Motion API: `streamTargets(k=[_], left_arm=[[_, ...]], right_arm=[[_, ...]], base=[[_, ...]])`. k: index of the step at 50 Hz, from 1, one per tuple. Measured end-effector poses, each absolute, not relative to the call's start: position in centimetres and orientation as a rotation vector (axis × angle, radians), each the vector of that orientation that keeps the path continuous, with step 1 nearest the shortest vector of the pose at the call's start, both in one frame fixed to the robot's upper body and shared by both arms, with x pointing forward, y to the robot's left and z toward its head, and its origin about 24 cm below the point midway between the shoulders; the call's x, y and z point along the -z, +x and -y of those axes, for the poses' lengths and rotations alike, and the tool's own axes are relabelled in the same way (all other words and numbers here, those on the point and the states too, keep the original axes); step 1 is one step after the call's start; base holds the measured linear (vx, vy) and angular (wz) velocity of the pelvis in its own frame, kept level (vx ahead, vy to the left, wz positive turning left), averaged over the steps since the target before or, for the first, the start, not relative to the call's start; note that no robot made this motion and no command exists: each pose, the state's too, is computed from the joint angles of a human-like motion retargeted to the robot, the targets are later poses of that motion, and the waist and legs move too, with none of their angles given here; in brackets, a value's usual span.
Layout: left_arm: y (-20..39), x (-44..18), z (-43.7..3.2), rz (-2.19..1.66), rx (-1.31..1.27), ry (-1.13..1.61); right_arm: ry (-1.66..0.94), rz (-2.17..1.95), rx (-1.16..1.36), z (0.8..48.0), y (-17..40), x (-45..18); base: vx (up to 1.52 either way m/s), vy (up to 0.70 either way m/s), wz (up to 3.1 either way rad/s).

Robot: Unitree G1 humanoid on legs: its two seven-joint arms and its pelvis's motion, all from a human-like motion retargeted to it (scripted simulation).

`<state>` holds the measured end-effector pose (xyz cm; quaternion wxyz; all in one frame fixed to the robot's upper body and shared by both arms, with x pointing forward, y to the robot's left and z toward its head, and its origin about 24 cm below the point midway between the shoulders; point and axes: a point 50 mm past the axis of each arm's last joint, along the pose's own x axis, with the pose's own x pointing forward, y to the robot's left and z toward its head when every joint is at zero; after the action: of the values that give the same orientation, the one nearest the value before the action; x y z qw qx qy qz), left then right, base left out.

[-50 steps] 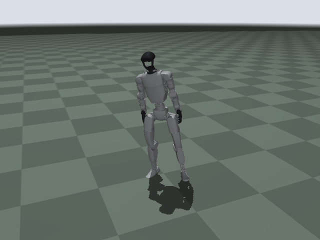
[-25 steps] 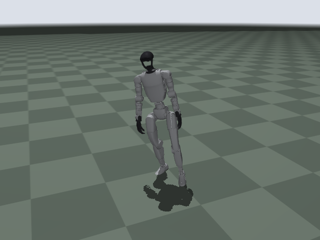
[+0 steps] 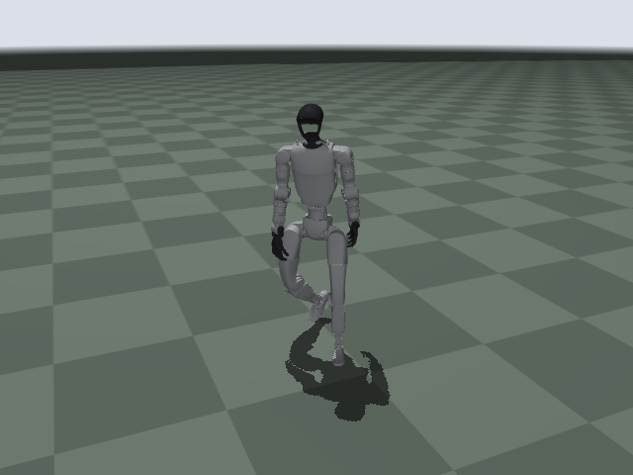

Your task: Upper body actions

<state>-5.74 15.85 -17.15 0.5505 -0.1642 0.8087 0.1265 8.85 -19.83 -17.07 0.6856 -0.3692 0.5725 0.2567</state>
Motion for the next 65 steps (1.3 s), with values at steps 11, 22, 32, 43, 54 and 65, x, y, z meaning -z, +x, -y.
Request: streamTargets(k=[11, 22, 32, 43, 54, 65], left_arm=[[11.4, 16.3, -19.9, -1.458, -0.202, -0.014], [20.8, 13.1, -17.2, -1.117, -0.102, -0.002], [8.4, 17.3, -16.9, -1.489, -0.115, -0.043], [-3.8, 17.6, -16.1, -1.845, -0.126, -0.104], [-10.1, 16.4, -13.1, -2.005, -0.257, -0.378], [-2.9, 17.8, -15.2, -1.776, -0.45, -0.473]], right_arm=[[-0.597, -1.505, -0.248, 22.9, 1.5, 17.4], [-0.518, -1.852, -0.211, 23.4, -7.5, 16.5], [-0.436, -1.812, -0.127, 23.4, -4.4, 16.9], [-0.68, -1.312, -0.343, 22.3, 11.3, 16.1], [-0.653, -1.082, -0.418, 19.1, 16.0, 14.9], [-0.747, -1.486, -0.462, 21.7, 4.4, 17.5]], base=[[0.49, 0.35, 0.91], [0.77, 0.25, 0.99], [0.93, 0.21, 0.15], [0.55, 0.28, -0.55], [0.58, 0.45, -0.32], [0.63, 0.5, 0.37]])
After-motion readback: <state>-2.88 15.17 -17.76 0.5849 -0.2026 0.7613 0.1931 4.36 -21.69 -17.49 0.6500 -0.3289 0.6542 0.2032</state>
